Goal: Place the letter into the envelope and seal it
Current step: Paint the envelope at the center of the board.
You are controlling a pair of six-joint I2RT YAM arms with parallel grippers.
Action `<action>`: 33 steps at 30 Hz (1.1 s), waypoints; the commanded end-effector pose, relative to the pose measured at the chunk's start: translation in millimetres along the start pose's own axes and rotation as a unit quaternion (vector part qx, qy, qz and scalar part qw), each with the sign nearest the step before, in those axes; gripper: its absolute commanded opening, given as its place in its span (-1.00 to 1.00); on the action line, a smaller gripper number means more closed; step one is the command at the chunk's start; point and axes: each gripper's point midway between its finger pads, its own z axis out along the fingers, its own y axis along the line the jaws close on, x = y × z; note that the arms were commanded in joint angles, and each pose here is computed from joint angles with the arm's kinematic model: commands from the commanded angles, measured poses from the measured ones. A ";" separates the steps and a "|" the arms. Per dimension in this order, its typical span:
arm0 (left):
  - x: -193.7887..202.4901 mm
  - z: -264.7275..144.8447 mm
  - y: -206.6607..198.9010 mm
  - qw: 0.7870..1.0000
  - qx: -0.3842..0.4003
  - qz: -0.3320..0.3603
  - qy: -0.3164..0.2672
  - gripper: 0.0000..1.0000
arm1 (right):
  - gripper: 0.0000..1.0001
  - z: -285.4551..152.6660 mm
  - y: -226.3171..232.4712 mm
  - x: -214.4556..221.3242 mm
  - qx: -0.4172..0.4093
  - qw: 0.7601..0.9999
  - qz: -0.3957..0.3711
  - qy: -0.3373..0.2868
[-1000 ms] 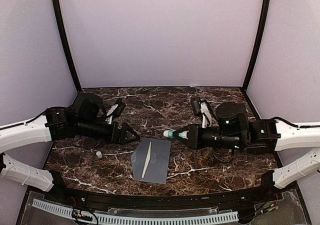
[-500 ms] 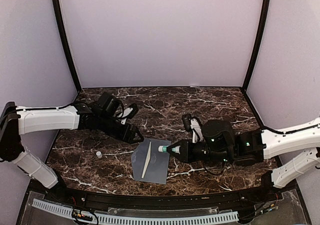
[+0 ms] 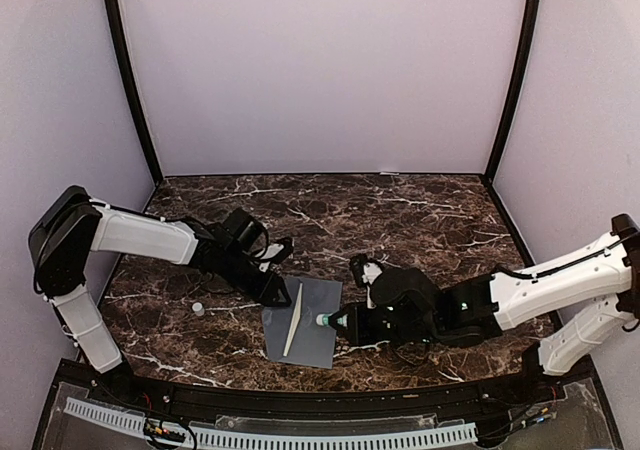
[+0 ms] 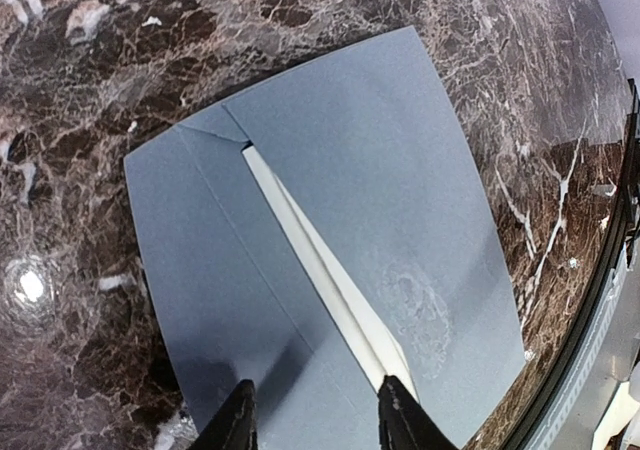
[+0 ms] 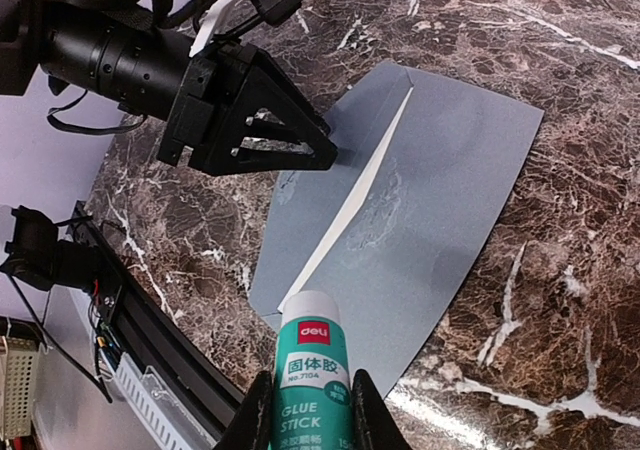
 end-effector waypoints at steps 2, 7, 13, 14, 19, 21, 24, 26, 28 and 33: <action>-3.9 2.5 -7.6 1.000 0.023 0.016 0.002 -0.21 | -0.83 12.1 15.1 -8.3 0.000 1.000 -0.006 -0.013; -0.2 7.1 -1.1 1.000 0.010 0.015 0.012 -0.27 | -0.83 32.5 14.5 -7.1 0.028 0.999 -0.023 -0.006; 4.5 12.6 6.6 1.000 -0.005 0.008 0.024 -0.39 | -0.84 55.4 5.1 -1.6 0.069 0.997 -0.033 0.017; 5.2 13.3 8.0 1.000 -0.008 0.007 0.027 -0.40 | -0.84 58.0 2.9 -0.4 0.075 0.996 -0.034 0.021; 5.2 13.2 12.3 0.999 -0.021 0.006 0.028 -0.47 | -0.85 69.2 -5.4 2.8 0.099 0.994 -0.036 0.036; 5.2 13.2 12.3 0.999 -0.021 0.006 0.029 -0.48 | -0.85 73.2 -7.3 4.5 0.102 0.993 -0.036 0.041; 4.9 12.9 12.0 0.999 -0.020 0.005 0.029 -0.49 | -0.85 78.7 -8.1 6.4 0.100 0.993 -0.037 0.046; 4.8 13.1 12.0 0.999 -0.020 0.005 0.029 -0.49 | -0.85 81.4 -7.6 7.9 0.097 0.993 -0.041 0.048; 5.5 13.3 11.6 0.999 -0.019 0.005 0.030 -0.50 | -0.85 83.6 -8.2 8.2 0.097 0.993 -0.043 0.048; 5.6 13.9 10.6 0.999 -0.015 0.005 0.031 -0.51 | -0.86 89.8 -12.5 11.4 0.101 0.992 -0.047 0.054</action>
